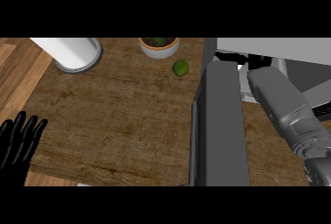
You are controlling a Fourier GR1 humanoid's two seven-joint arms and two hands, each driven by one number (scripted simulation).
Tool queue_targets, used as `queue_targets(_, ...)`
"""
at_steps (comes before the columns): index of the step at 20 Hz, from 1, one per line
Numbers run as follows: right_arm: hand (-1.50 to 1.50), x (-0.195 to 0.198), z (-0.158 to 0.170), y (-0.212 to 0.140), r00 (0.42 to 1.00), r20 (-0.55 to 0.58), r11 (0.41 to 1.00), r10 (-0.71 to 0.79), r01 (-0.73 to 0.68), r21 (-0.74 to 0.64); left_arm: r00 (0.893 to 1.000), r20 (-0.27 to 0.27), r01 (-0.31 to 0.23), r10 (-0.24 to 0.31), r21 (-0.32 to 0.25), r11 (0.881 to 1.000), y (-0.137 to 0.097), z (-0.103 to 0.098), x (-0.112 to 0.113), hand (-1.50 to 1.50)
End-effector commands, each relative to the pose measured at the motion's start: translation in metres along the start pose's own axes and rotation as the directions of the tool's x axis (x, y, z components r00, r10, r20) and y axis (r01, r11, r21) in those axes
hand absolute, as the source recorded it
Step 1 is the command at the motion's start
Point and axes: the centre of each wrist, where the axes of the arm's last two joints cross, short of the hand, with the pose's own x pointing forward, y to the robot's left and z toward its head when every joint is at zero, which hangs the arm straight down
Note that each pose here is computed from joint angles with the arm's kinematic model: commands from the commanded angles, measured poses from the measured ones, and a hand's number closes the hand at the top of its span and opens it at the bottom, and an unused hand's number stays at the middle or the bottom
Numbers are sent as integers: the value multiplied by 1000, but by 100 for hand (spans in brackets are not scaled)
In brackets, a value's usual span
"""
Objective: Pick up the milk, place it into the microwave and close the microwave
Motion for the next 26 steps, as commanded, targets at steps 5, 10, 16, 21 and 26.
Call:
queue_targets(5, -150, 17, 0, 14, 982, -51, 976, -183, 188, 109, 1000, -2, 1, -1, -22, 1000, -11, -8, -6, -150)
queue_targets(10, -150, 1, 7, 8, 978, -79, 973, -195, 203, 111, 1000, 0, 1, -1, -39, 999, -15, -11, -4, -150)
queue_targets(16, -150, -13, 16, 6, 980, -83, 974, -182, 191, 120, 1000, -4, -2, 2, -47, 999, -28, -14, -8, -150)
queue_targets(21, -150, -27, 15, -8, 979, -91, 972, -185, 195, 129, 1000, -21, 4, -5, -47, 999, -33, -12, -12, -150)
queue_targets(26, -150, -42, 27, -10, 969, -91, 960, -228, 239, 147, 1000, -10, 3, -3, -56, 998, -41, -13, -11, -150)
